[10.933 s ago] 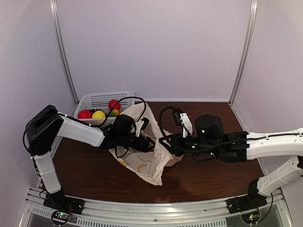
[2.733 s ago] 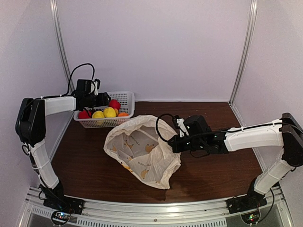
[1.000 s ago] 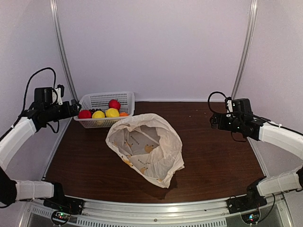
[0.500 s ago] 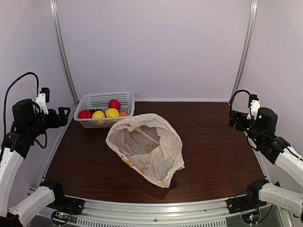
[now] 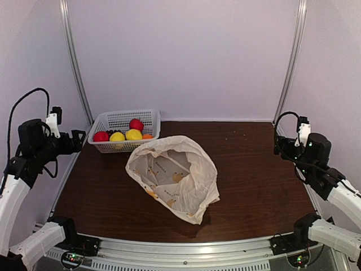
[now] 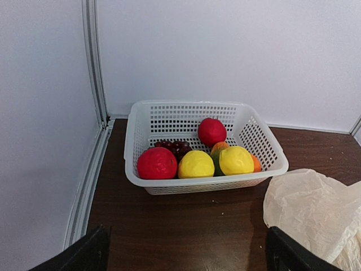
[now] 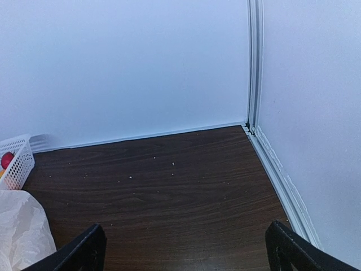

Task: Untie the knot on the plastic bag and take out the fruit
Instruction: Reset both arms

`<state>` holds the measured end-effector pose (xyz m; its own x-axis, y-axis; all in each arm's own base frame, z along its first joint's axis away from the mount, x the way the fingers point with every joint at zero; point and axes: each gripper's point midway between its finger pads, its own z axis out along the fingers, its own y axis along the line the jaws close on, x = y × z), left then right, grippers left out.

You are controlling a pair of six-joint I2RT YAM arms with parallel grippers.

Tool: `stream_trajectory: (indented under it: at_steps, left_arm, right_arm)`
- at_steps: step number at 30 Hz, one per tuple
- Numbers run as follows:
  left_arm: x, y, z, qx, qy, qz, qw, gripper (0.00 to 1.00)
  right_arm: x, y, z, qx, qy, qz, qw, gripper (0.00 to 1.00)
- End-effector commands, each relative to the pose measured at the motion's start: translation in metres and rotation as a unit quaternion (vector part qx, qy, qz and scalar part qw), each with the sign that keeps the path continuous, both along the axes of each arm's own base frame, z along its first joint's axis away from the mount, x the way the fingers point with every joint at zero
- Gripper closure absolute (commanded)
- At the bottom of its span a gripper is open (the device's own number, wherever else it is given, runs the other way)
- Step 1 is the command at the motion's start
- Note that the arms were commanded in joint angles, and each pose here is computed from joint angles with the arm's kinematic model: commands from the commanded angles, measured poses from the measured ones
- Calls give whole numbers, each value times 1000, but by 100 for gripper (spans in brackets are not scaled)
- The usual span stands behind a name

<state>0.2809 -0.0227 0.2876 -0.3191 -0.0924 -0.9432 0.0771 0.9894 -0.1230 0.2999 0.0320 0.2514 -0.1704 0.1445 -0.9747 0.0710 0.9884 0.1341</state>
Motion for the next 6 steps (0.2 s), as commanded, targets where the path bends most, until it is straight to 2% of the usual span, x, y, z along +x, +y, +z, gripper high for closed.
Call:
stream_trajectory:
  at_steps: [1, 6]
  left_arm:
    - [1, 2, 4, 5, -10, 5, 1000, 3]
    - [0, 4, 3, 4, -11, 11, 1000, 3]
  right_arm:
    - [1, -6, 0, -10, -3, -14, 1000, 1]
    - [1, -6, -1, -10, -1, -15, 1000, 1]
